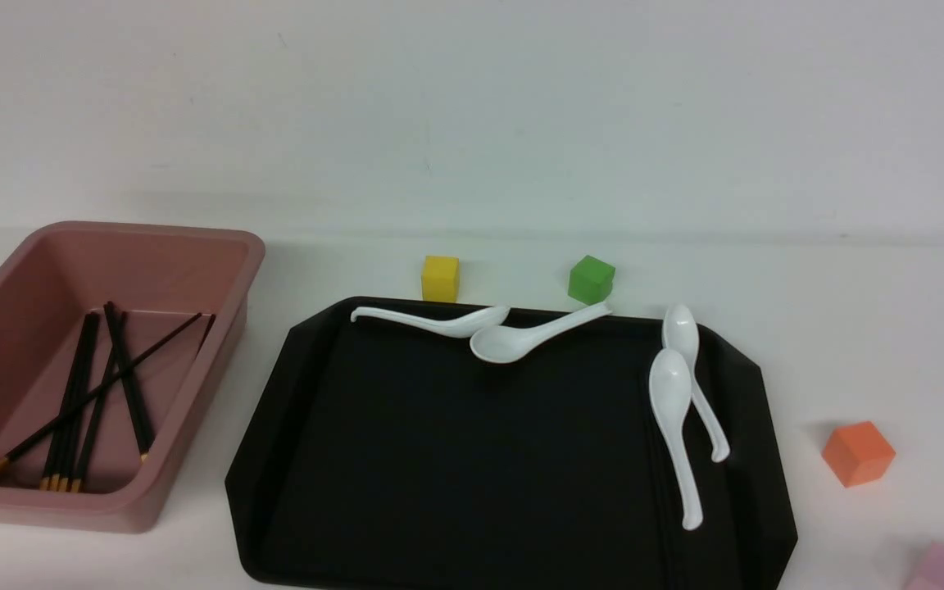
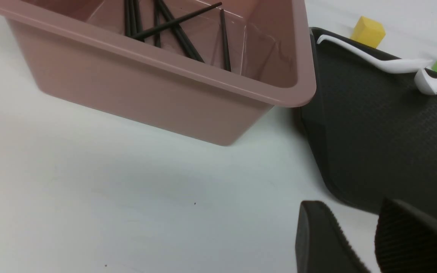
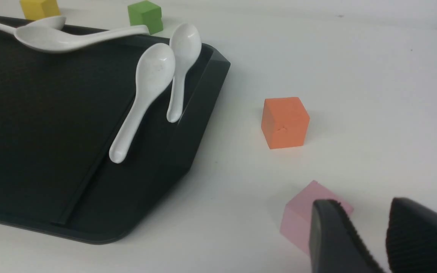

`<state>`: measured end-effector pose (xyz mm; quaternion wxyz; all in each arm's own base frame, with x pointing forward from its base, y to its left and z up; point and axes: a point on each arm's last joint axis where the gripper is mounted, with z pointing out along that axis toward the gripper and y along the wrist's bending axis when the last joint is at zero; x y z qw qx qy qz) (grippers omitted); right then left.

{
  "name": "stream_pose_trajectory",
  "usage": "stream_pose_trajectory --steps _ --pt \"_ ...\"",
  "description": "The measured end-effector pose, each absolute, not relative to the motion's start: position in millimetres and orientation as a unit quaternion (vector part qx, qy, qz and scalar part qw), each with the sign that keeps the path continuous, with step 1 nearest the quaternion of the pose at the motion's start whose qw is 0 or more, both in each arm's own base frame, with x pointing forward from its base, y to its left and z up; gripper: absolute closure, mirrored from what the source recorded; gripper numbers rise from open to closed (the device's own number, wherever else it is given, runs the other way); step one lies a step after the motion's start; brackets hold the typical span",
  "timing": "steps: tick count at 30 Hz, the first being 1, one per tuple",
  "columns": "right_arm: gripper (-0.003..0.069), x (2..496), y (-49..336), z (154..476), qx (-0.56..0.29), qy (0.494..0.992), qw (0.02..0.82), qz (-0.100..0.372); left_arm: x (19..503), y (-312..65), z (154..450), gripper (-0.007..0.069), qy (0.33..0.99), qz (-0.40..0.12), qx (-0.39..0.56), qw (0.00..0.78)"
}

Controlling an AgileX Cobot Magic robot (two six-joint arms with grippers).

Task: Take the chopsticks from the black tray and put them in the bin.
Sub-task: Use the right arm to grab a pair of chopsticks

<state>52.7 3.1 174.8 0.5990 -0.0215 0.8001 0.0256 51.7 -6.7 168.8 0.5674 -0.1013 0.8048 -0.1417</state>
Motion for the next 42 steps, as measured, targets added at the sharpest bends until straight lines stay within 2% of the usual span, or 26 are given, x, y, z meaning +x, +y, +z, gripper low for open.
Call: stream_pose_trajectory --steps 16,18,21,22,23,24,25,26,28,33,37,40,42 --pt "0.042 53 3 175 -0.019 0.8 0.599 0.029 52 -7 169 0.0387 0.805 -0.142 -0.101 0.567" --pt "0.042 53 6 175 0.017 0.798 0.598 0.071 52 -7 169 0.0387 0.805 -0.142 -0.101 0.567" --pt "0.042 52 12 177 0.123 0.782 0.58 0.194 52 -7 169 0.0387 0.805 -0.142 -0.101 0.567" --pt "0.042 52 13 177 0.146 0.777 0.573 0.219 52 -7 169 0.0387 0.805 -0.142 -0.101 0.567" --pt "0.042 52 17 178 0.211 0.755 0.546 0.295 52 -7 169 0.0387 0.805 -0.142 -0.101 0.567" --pt "0.042 52 18 179 0.227 0.749 0.538 0.313 52 -7 169 0.0387 0.805 -0.142 -0.101 0.567" --pt "0.042 52 20 180 0.273 0.727 0.513 0.366 52 -7 169 0.0387 0.805 -0.142 -0.101 0.567" --pt "0.042 52 21 182 0.301 0.711 0.495 0.399 52 -7 169 0.0387 0.805 -0.142 -0.101 0.567" --pt "0.042 52 23 183 0.322 0.696 0.48 0.426 52 -7 169 0.0387 0.805 -0.142 -0.101 0.567" --pt "0.042 52 23 184 0.336 0.684 0.472 0.444 52 -7 169 0.0387 0.805 -0.142 -0.101 0.567" --pt "0.042 52 24 192 0.353 0.655 0.468 0.477 52 -7 169 0.0387 0.805 -0.142 -0.101 0.567" --pt "0.042 51 20 214 0.324 0.633 0.524 0.469 52 -7 169 0.0387 0.805 -0.142 -0.101 0.567" --pt "0.0429 46 13 251 0.274 0.599 0.612 0.438 52 -7 169 0.0387 0.805 -0.142 -0.101 0.567"
